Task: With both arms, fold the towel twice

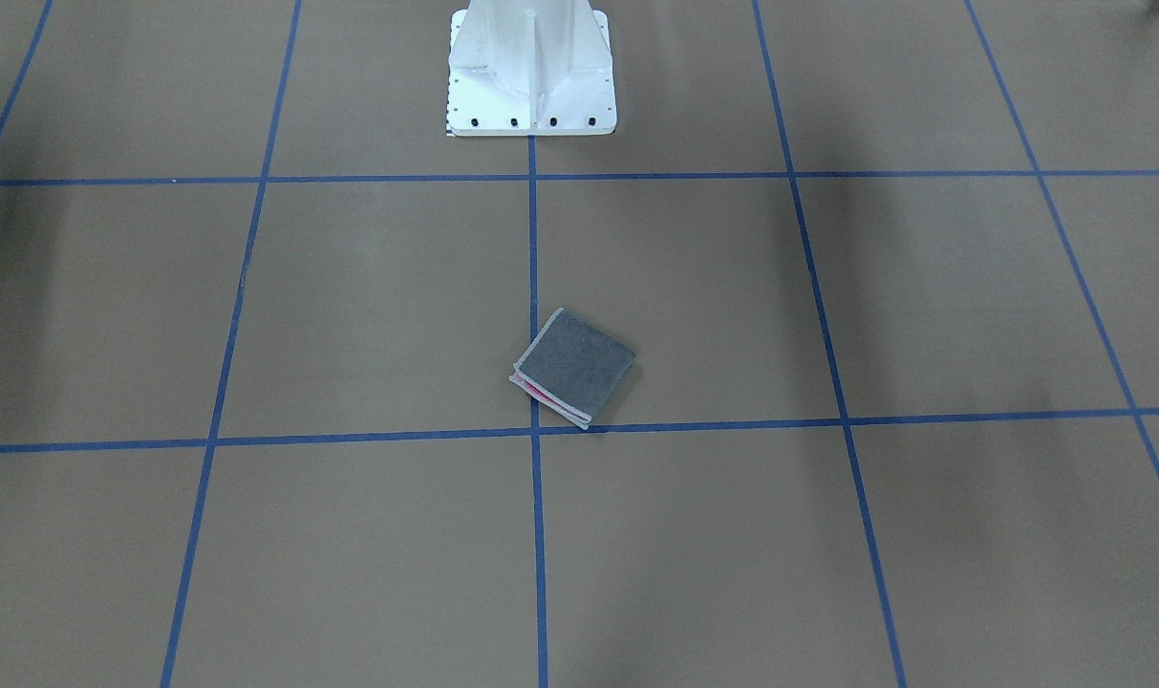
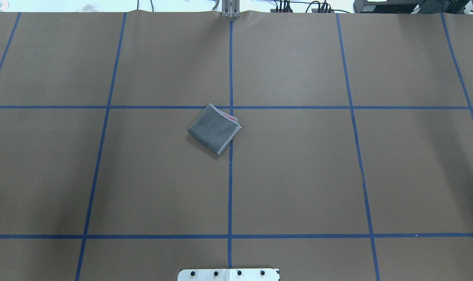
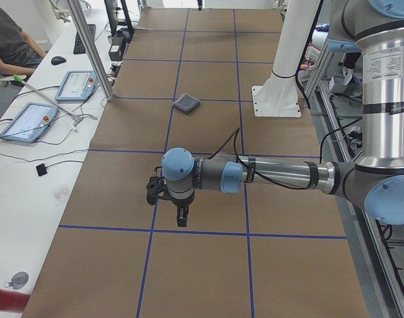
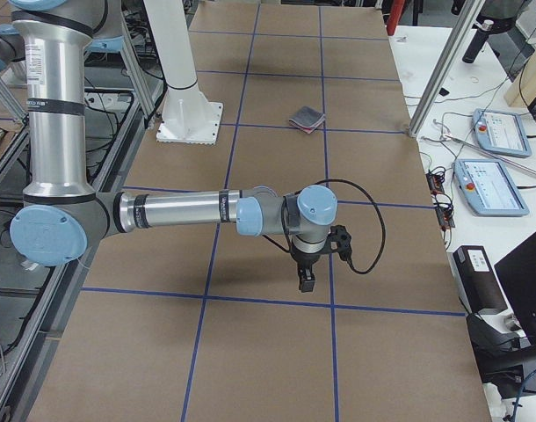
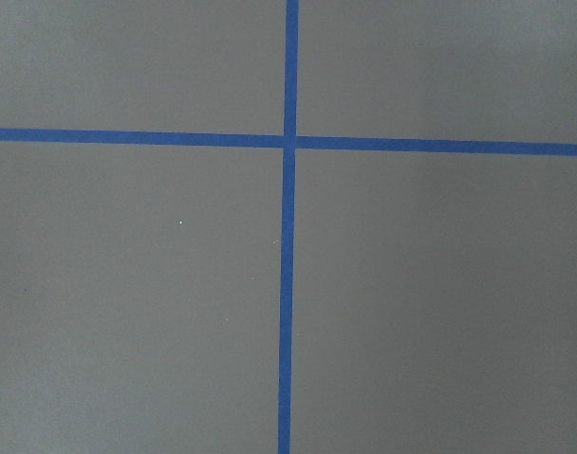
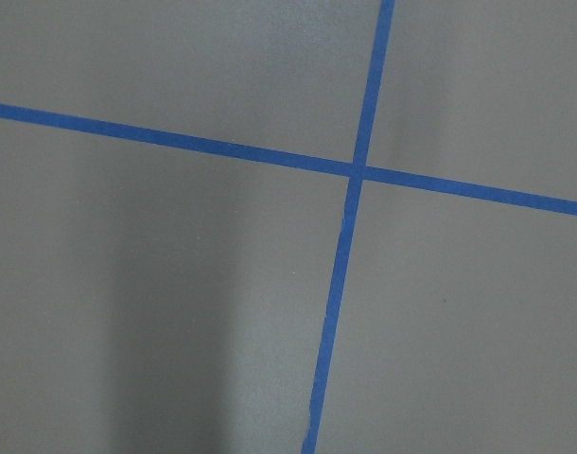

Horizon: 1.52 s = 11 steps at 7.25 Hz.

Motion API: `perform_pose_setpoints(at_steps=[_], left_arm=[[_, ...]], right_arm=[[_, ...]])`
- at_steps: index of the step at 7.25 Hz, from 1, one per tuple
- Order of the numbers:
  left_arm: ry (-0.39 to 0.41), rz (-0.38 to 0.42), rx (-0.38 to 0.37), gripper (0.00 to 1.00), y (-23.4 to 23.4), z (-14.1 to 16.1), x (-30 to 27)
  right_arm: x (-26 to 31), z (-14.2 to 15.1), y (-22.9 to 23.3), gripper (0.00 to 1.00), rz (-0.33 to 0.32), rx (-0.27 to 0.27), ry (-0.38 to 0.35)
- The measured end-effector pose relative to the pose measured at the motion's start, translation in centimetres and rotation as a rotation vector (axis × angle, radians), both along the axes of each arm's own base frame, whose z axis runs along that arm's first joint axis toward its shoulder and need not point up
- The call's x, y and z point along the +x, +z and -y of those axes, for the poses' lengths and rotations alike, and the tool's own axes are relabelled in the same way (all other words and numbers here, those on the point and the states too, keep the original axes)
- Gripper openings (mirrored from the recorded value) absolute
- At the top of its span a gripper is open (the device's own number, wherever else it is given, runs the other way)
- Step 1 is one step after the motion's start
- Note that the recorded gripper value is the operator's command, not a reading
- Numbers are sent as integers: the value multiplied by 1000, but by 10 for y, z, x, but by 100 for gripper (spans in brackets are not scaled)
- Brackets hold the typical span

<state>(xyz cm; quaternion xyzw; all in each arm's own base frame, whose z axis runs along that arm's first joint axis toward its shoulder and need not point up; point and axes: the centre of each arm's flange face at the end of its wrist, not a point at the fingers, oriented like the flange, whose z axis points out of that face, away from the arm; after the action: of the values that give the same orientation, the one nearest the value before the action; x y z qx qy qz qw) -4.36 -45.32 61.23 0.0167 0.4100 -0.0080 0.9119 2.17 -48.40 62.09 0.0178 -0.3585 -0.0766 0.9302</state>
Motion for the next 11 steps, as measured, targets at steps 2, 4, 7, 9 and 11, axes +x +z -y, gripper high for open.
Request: perform_pose_setpoints(at_steps=[2, 4, 7, 9, 11], left_arm=[[-3, 1, 0, 100, -2, 1, 0], [-4, -4, -5, 100, -2, -2, 0], [-4, -4, -2, 100, -6, -3, 0], [-4, -4, 2, 100, -7, -2, 0], [-4, -5, 10, 100, -11, 0, 1]], right_arm=[[-1, 0, 2, 100, 7, -7, 0], [-2, 4, 1, 100, 1, -3, -1], [-4, 4, 2, 100, 8, -5, -3], [-5, 1, 2, 100, 27, -10, -3], [-6, 0, 0, 100, 33, -8, -3]])
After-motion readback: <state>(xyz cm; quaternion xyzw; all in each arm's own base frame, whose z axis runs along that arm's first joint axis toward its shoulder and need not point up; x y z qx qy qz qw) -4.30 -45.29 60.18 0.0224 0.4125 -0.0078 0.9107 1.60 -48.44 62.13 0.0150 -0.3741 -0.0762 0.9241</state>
